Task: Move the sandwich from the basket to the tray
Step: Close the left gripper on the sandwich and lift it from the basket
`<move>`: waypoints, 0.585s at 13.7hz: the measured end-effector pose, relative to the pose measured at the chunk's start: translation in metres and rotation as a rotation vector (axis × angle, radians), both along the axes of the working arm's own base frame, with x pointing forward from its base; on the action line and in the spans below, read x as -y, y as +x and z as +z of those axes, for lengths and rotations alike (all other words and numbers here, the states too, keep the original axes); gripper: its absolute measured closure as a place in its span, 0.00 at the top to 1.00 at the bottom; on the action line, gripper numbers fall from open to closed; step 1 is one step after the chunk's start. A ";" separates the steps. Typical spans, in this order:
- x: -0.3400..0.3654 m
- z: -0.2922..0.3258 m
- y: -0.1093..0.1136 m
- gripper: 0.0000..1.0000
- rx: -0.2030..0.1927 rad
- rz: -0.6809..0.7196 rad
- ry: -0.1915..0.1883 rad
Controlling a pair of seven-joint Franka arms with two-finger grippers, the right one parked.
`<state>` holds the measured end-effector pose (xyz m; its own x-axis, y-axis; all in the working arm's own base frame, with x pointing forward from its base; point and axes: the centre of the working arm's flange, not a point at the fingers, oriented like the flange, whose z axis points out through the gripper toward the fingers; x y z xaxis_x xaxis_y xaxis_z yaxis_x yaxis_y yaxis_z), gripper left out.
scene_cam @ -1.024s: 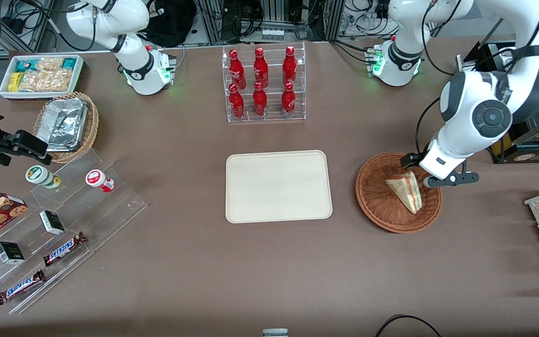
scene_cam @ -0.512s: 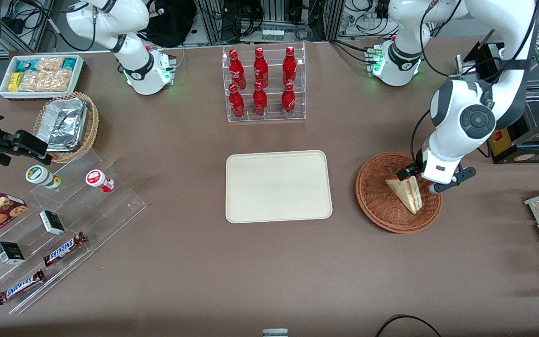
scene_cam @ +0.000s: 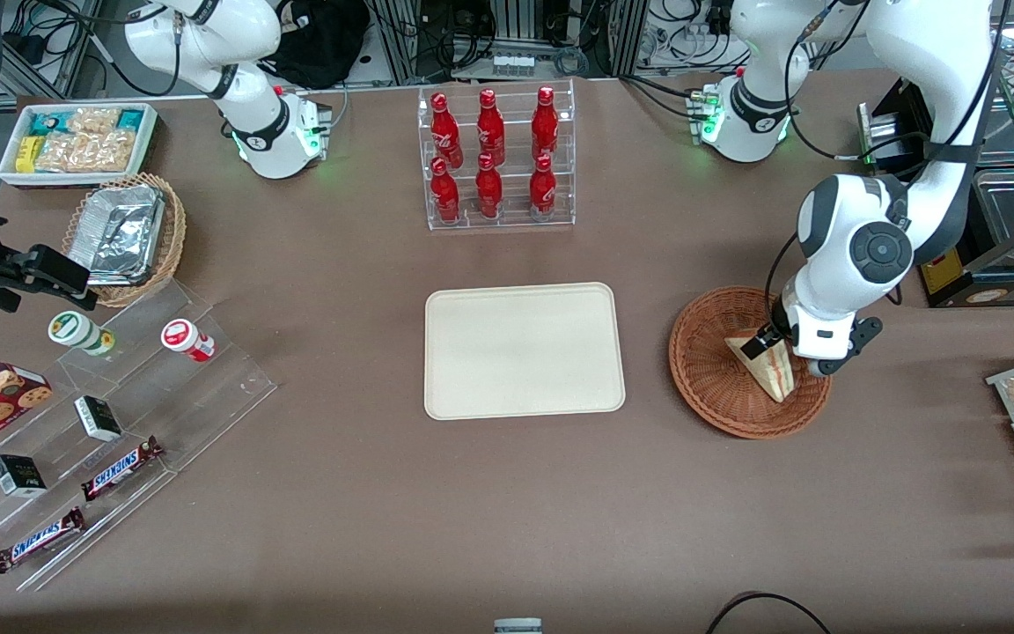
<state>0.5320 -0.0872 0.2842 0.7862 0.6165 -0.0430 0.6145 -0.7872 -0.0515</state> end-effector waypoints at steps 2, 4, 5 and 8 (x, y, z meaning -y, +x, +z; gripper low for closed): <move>0.000 -0.011 0.001 1.00 -0.006 0.003 -0.004; 0.000 -0.021 0.001 1.00 -0.011 0.004 -0.008; 0.000 -0.025 0.001 0.96 -0.015 0.004 -0.009; 0.000 -0.029 0.001 0.78 -0.021 0.004 -0.010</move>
